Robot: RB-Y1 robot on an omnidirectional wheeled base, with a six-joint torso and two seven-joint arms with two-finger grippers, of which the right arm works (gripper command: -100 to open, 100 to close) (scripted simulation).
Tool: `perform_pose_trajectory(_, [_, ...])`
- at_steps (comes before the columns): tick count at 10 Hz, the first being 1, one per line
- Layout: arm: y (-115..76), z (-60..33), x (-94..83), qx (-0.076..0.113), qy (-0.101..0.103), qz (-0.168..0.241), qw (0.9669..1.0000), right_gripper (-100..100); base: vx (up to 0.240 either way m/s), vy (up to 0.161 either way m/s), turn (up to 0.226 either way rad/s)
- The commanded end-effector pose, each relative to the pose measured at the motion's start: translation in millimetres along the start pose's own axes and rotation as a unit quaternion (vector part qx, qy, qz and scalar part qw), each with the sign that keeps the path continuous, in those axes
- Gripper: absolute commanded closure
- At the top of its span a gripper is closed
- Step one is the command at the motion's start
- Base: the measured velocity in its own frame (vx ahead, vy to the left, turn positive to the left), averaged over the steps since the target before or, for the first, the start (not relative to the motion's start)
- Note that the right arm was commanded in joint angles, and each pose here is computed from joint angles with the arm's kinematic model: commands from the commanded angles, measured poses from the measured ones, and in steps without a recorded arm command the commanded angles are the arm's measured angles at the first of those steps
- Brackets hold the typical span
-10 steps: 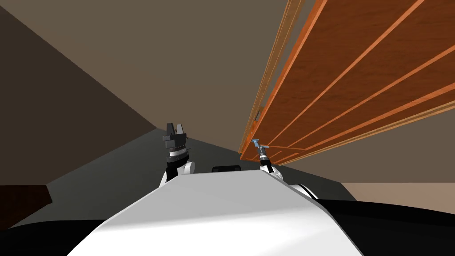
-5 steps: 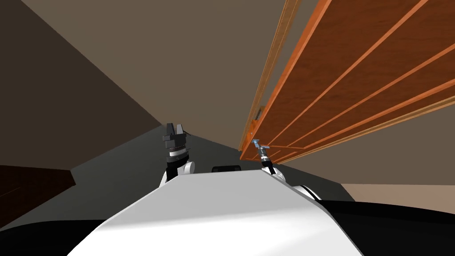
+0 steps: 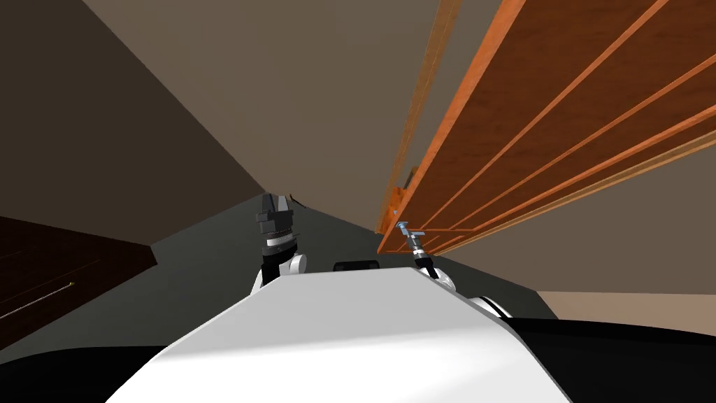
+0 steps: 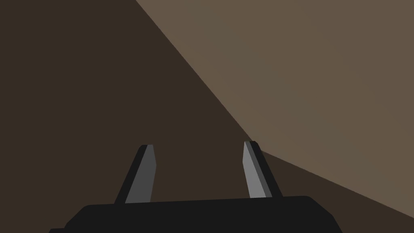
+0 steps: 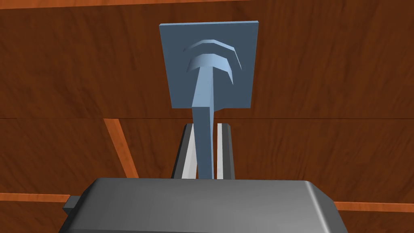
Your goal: Pull the door open
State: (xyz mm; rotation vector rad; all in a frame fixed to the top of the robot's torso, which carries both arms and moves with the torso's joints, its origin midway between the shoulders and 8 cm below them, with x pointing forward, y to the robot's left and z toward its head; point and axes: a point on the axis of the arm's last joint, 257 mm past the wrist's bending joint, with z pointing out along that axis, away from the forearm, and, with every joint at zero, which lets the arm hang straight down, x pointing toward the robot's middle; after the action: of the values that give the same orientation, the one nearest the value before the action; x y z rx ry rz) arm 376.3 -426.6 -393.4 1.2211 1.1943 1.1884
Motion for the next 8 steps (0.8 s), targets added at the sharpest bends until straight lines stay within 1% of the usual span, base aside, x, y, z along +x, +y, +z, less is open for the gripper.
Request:
perform_pose_trajectory(1, [0.0, 0.0, 0.0, 0.0, 0.0, 0.0, 1.0, 100, -0.095, -0.023, 0.02])
perform_pose_trajectory(2, [-2.0, -11.8, -0.9, 0.001, 0.007, 0.001, 1.0, 100, -0.119, -0.026, 0.143])
perform_pose_trajectory(5, [-1.3, -32.9, -5.5, -0.001, 0.021, 0.0, 0.9998, 100, -0.213, -0.093, 0.183])
perform_pose_trajectory(6, [-1.1, -36.7, -6.2, -0.001, 0.023, 0.0, 0.9997, 100, -0.171, -0.065, 0.111])
perform_pose_trajectory(7, [-0.4, -47.6, -8.2, -0.001, 0.03, 0.0, 0.9995, 100, -0.203, -0.076, 0.196])
perform_pose_trajectory(8, [0.0, -53.8, -9.3, -0.001, 0.035, 0.001, 0.9994, 100, -0.214, -0.062, 0.174])
